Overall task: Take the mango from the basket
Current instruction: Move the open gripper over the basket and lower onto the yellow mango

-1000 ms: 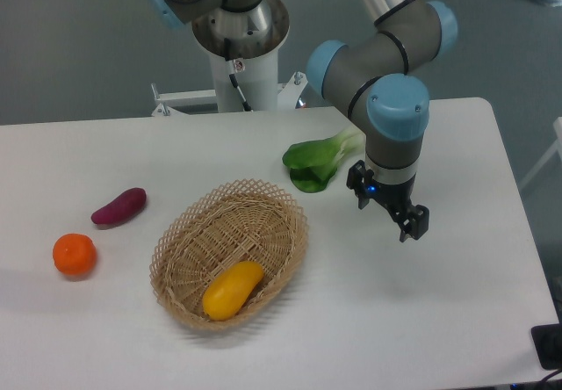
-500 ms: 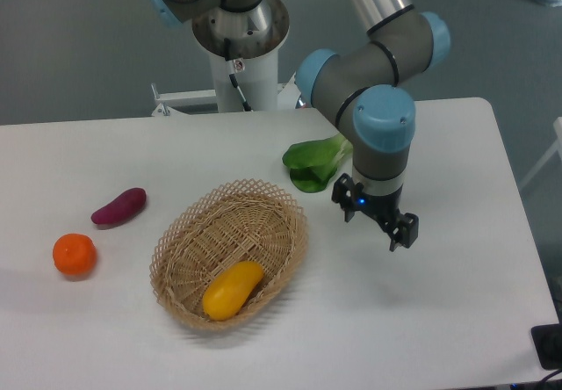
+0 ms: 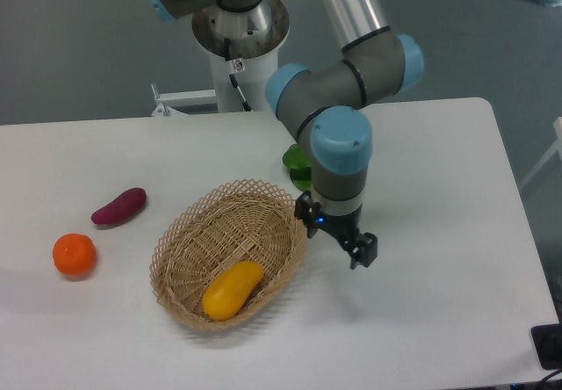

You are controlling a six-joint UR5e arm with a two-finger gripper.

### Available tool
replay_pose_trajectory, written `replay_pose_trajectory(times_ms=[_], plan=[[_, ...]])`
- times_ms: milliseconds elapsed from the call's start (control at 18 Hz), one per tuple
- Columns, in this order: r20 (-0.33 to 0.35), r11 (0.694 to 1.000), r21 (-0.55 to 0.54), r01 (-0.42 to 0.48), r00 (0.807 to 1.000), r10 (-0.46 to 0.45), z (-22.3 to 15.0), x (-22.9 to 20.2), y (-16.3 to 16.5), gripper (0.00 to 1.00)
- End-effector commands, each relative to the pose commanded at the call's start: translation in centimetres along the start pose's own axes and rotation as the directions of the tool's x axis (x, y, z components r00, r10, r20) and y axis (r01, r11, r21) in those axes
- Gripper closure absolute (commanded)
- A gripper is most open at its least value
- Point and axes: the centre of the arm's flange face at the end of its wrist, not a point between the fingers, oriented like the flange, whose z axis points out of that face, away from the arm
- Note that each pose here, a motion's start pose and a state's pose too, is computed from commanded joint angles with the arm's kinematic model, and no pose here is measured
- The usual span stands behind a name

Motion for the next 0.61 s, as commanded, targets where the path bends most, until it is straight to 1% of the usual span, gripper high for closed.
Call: replay_pose_trajectory(times_ms=[278,444,611], plan=[[0.005,0.999,0.019,0.047,0.999,-0.047,-0.6,1.7,-3.3,0.00],[-0.017,0.997,0.042,0.060,0.998,-0.059,-0.2,3.2,-5.2,0.00],[-0.064,0.986,0.073,0.148,0.988,-0.143,0.9,4.3,-7.0,0.00]])
